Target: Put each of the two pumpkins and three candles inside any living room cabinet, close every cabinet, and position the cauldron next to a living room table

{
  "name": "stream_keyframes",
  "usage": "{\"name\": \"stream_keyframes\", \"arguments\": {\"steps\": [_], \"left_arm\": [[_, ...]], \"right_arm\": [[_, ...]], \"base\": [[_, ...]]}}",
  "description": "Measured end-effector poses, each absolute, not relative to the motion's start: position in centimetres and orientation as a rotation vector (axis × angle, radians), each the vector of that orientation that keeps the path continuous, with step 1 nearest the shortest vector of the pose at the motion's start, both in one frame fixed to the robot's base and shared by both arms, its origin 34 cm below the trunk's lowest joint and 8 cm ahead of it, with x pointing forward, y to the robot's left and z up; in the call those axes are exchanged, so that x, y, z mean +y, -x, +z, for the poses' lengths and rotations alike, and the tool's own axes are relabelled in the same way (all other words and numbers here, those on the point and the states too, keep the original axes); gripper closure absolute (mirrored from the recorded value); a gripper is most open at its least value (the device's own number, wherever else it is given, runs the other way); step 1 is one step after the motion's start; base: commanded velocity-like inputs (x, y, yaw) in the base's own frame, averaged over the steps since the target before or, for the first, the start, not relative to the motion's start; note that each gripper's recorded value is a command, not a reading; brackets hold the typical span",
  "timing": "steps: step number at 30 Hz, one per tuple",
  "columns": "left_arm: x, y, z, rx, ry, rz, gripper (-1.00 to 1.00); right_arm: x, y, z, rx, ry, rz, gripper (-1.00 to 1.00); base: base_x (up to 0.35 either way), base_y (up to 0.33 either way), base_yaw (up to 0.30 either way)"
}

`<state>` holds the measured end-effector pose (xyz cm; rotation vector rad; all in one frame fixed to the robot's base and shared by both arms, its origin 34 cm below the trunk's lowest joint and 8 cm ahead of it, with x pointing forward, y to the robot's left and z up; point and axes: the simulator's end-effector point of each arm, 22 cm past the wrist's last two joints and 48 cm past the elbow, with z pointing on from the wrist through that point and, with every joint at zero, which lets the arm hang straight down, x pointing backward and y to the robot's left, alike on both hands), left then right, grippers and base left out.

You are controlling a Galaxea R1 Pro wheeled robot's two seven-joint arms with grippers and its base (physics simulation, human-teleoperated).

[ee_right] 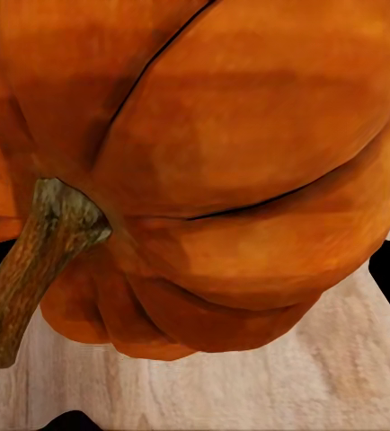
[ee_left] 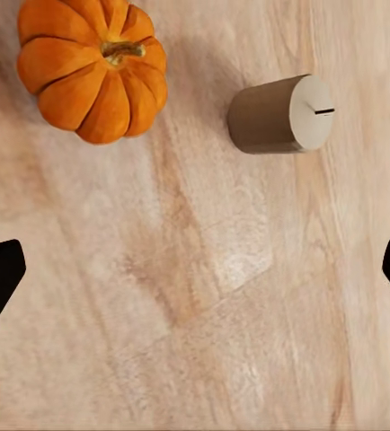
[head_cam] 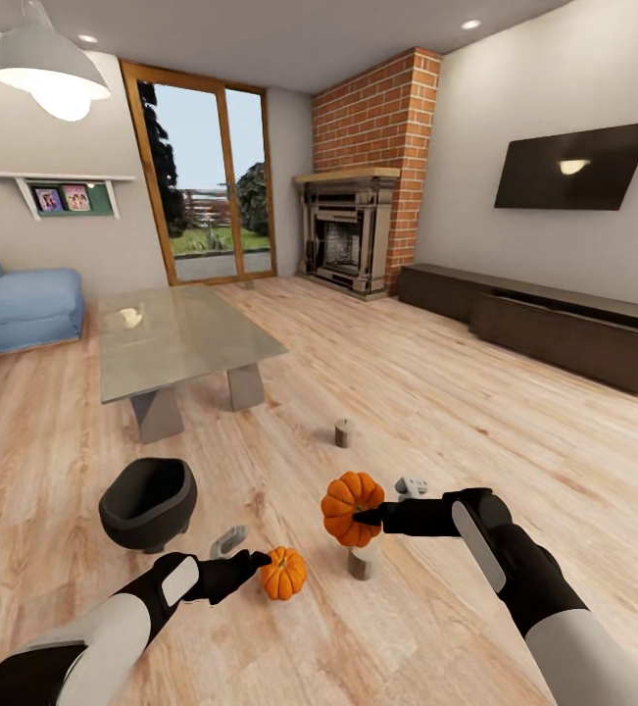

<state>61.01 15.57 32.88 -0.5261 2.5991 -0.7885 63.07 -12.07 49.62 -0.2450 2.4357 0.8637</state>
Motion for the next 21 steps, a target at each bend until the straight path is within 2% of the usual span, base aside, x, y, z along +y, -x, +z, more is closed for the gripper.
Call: {"name": "stream_keyframes", "arguments": {"steps": [9, 13, 21], "left_arm": [[15.51, -61.03, 32.91, 2.598, 0.524, -0.787, -1.00], [15.43, -61.04, 32.95, 2.597, 0.522, -0.788, -1.00], [15.54, -60.57, 32.44, 2.632, 0.448, -0.737, -1.00]], "right_arm": [[-12.10, -63.09, 49.66, 2.434, 0.247, 0.861, 1.00], [-12.09, -63.09, 49.67, 2.434, 0.248, 0.861, 1.00], [-12.07, -63.07, 49.68, 2.435, 0.244, 0.866, 1.00]], "base": [[0.322, 0.000, -0.230], [0.306, 0.000, -0.059], [0.050, 0.000, -0.006]]}}
